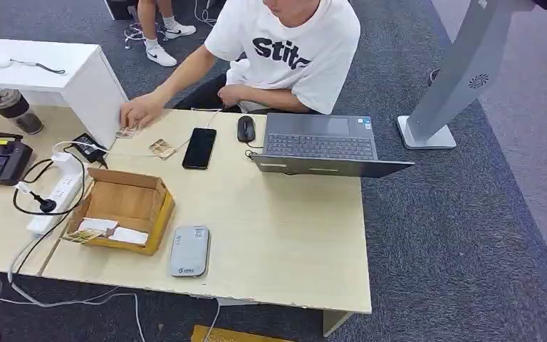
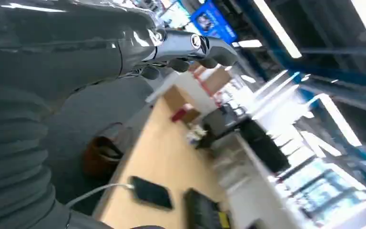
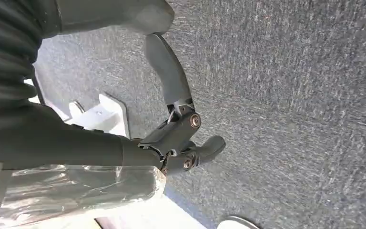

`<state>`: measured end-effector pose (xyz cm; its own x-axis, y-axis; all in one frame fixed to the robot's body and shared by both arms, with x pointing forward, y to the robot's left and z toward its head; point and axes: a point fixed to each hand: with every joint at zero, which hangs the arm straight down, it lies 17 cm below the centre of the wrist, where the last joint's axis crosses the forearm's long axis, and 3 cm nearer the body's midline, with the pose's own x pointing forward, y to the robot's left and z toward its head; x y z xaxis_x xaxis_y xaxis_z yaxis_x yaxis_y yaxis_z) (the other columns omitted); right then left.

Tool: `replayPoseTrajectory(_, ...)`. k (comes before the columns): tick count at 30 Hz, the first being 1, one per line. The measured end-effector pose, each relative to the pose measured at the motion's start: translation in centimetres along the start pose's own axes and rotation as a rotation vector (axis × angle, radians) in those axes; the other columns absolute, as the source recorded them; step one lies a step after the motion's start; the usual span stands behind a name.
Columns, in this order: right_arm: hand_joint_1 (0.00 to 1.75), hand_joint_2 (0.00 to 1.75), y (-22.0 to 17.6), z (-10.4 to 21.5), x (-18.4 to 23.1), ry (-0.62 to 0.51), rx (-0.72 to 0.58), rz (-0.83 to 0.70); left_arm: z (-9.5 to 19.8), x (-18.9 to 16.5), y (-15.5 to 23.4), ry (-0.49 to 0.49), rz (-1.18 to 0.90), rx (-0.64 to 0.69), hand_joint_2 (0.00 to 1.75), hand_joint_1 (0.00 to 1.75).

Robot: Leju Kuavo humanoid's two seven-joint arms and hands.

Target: Pass the card to the sensor for recognition and then transmit it.

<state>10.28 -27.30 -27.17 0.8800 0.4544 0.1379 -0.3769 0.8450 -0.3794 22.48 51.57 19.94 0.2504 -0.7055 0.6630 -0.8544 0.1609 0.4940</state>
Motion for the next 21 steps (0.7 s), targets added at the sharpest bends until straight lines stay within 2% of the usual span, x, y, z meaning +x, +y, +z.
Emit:
replayPoseTrajectory(2,0.00,1.75,0.2,0.1,-0.1,0.007,0.002,-0.007,2.2,-4.8,-1.8,0.150,-0.097,-0.069,1.75,0.00)
replayPoseTrajectory(6,0.00,1.75,0.4,0.2,-0.2,0.018,0.007,-0.013,8.6,-12.9,-4.6,0.314,-0.284,-0.217,1.75,0.00)
replayPoseTrajectory(8,0.00,1.75,0.5,0.2,-0.3,0.017,0.009,-0.003,12.0,-16.4,-5.8,0.442,-0.349,-0.300,1.75,0.00)
replayPoseTrajectory(9,0.00,1.75,0.6,0.2,-0.3,0.017,0.013,0.002,14.1,-18.2,-6.7,0.518,-0.384,-0.356,1.75,0.00)
replayPoseTrajectory(12,0.00,1.75,0.9,0.3,-0.3,0.024,0.023,0.004,23.2,-23.1,-8.7,0.761,-0.543,-0.579,1.75,0.00)
replayPoseTrajectory(15,0.00,1.75,1.0,0.3,-0.4,0.032,0.025,0.014,31.6,-24.8,-9.9,0.959,-0.599,-0.772,1.75,0.00)
replayPoseTrajectory(16,0.00,1.75,1.0,0.3,-0.4,0.033,0.026,0.016,33.7,-24.7,-10.2,0.997,-0.601,-0.823,1.75,0.00)
replayPoseTrajectory(19,0.00,1.75,1.0,0.3,-0.5,0.039,0.026,0.015,37.4,-24.2,-11.1,1.055,-0.593,-0.927,1.75,0.00)
replayPoseTrajectory(21,0.00,1.75,1.0,0.3,-0.7,0.046,0.028,0.016,38.9,-23.6,-11.8,1.057,-0.584,-0.986,1.75,0.00)
